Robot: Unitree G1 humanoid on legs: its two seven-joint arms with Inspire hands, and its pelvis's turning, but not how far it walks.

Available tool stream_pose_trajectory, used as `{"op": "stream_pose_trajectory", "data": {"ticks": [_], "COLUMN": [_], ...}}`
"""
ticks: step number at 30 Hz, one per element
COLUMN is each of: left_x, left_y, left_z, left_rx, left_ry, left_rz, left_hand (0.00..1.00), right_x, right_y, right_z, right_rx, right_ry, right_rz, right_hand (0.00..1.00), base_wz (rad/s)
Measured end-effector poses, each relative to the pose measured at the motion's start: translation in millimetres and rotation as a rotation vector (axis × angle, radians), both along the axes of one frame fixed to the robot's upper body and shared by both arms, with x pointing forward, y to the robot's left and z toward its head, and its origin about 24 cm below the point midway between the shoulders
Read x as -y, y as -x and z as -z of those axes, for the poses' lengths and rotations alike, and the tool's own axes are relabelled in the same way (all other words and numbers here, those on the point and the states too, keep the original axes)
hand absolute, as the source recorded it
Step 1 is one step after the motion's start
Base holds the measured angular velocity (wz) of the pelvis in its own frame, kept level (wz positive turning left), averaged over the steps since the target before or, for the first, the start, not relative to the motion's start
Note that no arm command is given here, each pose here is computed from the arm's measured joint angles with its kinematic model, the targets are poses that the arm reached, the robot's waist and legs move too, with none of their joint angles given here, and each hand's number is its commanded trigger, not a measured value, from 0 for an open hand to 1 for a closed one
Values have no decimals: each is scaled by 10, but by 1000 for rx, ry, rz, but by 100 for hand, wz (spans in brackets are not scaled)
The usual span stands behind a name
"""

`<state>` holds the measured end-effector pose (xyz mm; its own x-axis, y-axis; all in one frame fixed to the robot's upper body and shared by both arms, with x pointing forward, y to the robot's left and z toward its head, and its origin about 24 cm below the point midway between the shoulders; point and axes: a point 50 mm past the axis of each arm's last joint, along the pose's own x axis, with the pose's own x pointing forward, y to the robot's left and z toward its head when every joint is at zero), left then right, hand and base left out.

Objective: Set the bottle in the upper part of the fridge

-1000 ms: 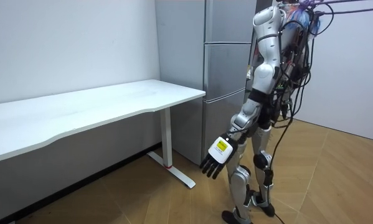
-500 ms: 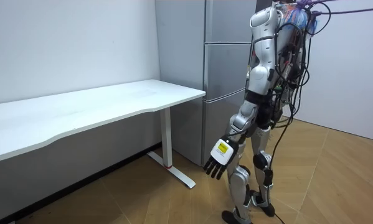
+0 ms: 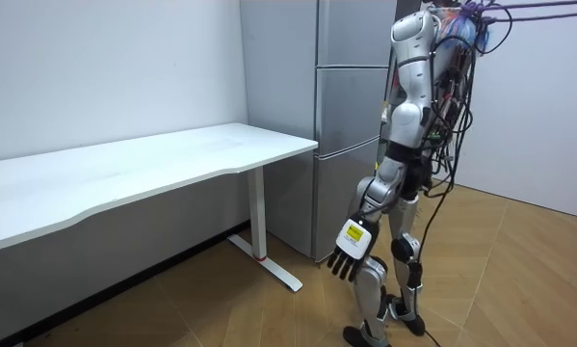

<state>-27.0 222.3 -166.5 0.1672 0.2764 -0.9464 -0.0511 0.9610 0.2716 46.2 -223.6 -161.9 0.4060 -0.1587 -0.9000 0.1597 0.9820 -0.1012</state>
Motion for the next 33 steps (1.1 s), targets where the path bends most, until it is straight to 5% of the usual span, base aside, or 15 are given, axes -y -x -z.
{"op": "stream_pose_trajectory", "data": {"ticks": [33], "left_x": [-6], "left_y": [-87], "left_z": [14], "left_rx": [-21], "left_ry": [-1], "left_rz": [50], "left_hand": [0], "right_x": [-25], "right_y": [-31], "right_z": [18], "right_rx": [-24], "right_ry": [-18], "right_rz": [-31], "right_hand": [0], "base_wz": [4]}}
